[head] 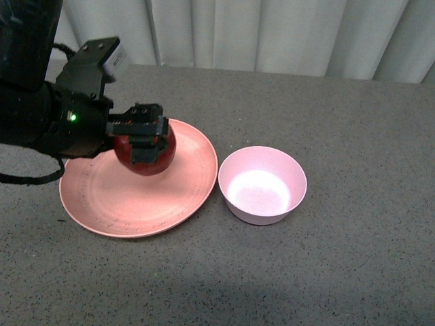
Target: Move apple from plate to bowl
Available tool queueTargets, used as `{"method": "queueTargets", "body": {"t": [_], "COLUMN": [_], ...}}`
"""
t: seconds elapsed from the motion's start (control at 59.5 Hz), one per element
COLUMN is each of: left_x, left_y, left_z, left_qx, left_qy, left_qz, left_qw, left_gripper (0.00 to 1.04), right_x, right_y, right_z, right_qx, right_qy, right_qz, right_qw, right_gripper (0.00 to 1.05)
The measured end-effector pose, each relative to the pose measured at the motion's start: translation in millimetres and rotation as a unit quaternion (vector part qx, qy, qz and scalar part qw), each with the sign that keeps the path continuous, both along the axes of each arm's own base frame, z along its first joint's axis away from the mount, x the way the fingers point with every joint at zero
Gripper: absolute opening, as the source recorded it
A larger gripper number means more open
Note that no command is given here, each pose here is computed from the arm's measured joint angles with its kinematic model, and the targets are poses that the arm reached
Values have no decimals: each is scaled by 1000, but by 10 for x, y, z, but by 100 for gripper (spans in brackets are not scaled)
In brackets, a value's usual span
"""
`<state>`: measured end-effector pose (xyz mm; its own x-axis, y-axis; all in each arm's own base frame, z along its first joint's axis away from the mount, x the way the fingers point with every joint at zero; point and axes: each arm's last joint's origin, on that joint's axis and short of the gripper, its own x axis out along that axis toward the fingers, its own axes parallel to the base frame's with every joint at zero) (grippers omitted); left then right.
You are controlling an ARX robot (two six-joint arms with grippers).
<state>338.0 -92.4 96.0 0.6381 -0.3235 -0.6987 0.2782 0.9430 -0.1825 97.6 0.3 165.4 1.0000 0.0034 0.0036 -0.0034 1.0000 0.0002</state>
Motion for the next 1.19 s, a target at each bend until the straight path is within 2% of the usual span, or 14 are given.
{"method": "queueTargets", "body": {"t": [0.101,0.118,0.303,0.672,1.193], "left_x": [15,-24,-52,-135,-143], "left_y": [-156,-568,-831,-1169,-1304], "left_z": [143,250,246,79,-193], "left_qx": [-7,-20,-25,-14,-2], "left_qy": [-22,-33,-33,-19,7], "left_qz": [-21,-70,-101,-138,-151], "left_qw": [1000,997,994,990,989], "left_gripper": [74,74,74,74,74], "right_x": [0,0,0,0,0], "right_y": [0,0,0,0,0], "right_z": [0,0,0,0,0], "right_qx": [0,0,0,0,0], "right_qy": [0,0,0,0,0], "right_qz": [0,0,0,0,0], "right_qw": [1000,1000,1000,1000,1000], "right_gripper": [95,95,95,95,95]}}
